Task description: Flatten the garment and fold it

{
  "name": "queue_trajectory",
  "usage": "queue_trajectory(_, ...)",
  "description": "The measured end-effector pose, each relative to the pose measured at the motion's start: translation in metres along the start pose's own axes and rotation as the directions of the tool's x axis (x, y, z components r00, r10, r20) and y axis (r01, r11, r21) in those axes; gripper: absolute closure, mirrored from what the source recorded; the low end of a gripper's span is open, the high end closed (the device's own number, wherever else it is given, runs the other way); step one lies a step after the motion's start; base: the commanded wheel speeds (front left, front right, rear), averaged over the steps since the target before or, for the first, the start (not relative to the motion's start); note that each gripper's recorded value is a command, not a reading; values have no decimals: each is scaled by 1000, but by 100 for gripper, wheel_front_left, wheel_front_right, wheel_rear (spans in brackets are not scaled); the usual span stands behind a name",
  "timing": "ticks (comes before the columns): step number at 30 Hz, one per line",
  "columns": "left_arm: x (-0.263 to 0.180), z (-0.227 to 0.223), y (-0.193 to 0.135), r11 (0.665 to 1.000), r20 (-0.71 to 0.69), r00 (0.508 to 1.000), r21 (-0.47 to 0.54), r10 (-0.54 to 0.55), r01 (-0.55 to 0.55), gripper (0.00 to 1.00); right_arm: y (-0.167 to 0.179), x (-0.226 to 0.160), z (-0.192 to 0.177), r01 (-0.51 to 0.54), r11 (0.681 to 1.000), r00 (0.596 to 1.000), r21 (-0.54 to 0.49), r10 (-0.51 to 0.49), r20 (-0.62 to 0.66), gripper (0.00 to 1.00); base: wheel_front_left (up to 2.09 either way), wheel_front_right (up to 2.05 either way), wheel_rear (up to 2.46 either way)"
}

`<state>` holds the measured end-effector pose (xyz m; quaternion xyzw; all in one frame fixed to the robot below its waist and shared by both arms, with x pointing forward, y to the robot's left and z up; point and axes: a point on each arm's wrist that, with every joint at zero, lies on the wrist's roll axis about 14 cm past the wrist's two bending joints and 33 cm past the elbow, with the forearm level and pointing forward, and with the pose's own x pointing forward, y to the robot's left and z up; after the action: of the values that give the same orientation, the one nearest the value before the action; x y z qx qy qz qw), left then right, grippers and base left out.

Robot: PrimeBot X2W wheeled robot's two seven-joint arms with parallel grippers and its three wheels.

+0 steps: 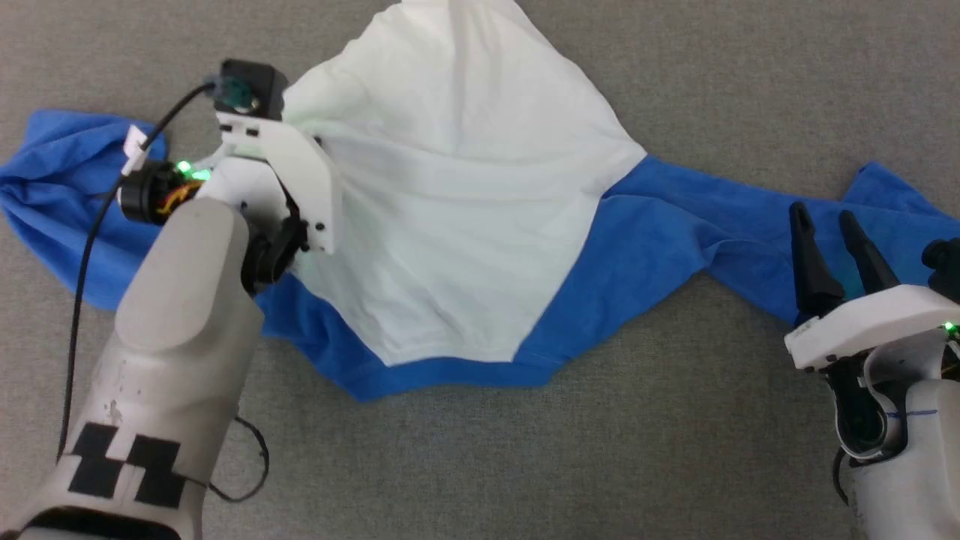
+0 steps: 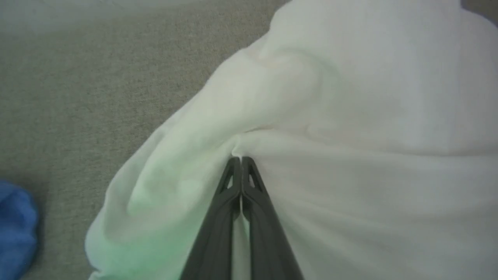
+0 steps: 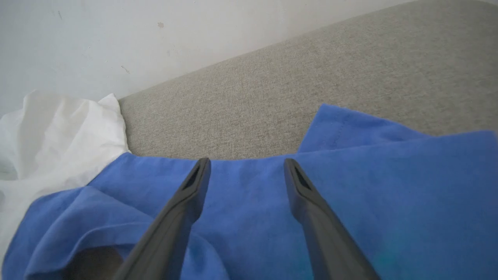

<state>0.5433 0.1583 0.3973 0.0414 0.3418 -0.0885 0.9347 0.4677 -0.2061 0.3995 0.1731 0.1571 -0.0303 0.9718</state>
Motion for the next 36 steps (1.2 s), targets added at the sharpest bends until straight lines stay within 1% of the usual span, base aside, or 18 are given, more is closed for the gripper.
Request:
queue_trajectory(4,11,24,5,1000,79,997,11,20,-21,100,1,5,-2,-6,1000,1000,2,6,-1,0,0,0,0)
queue_trajectory(8,21,47,3,1000,152,988,10,18,-20,100,-8,4,-6,19,1000,1000,1,-19,-5,0,0,0,0)
queue_trajectory(13,33,41,0,1000,132,991,1,14,-14,100,-17,2,-10,42,999,999,2,-42,-10,0,0,0,0)
queue_trajectory(14,33,39,-1,1000,131,991,-1,14,-14,71,-17,2,-10,44,999,999,2,-44,-10,0,0,0,0)
queue_trajectory(15,33,38,-1,1000,133,991,-5,13,-12,0,-17,2,-10,44,999,999,3,-44,-11,0,0,0,0)
queue_trajectory(18,26,50,1,998,195,981,-60,13,-1,0,-14,3,-8,37,999,999,6,-36,-8,0,0,0,0)
queue_trajectory(20,17,65,5,994,271,963,-113,19,12,0,-10,2,-6,26,1000,1000,6,-26,-2,0,0,0,0)
queue_trajectory(23,-7,90,18,983,407,911,-185,58,20,0,-1,0,-3,4,1000,1000,4,-4,2,0,0,0,0)
queue_trajectory(25,-25,94,29,975,473,876,-223,91,19,0,5,-3,-3,-13,1000,1000,-1,13,-4,0,0,0,0)
queue_trajectory(29,-66,85,55,958,573,798,-285,187,-19,0,18,-14,-5,-48,998,998,-33,47,-30,0,0,0,0)
queue_trajectory(33,-110,57,80,932,616,729,-351,298,-84,0,34,-27,0,-94,992,995,-85,90,-50,0,0,0,0)
queue_trajectory(36,-137,36,83,915,626,699,-388,346,-106,0,45,-41,2,-127,985,990,-115,118,-83,0,0,0,0)
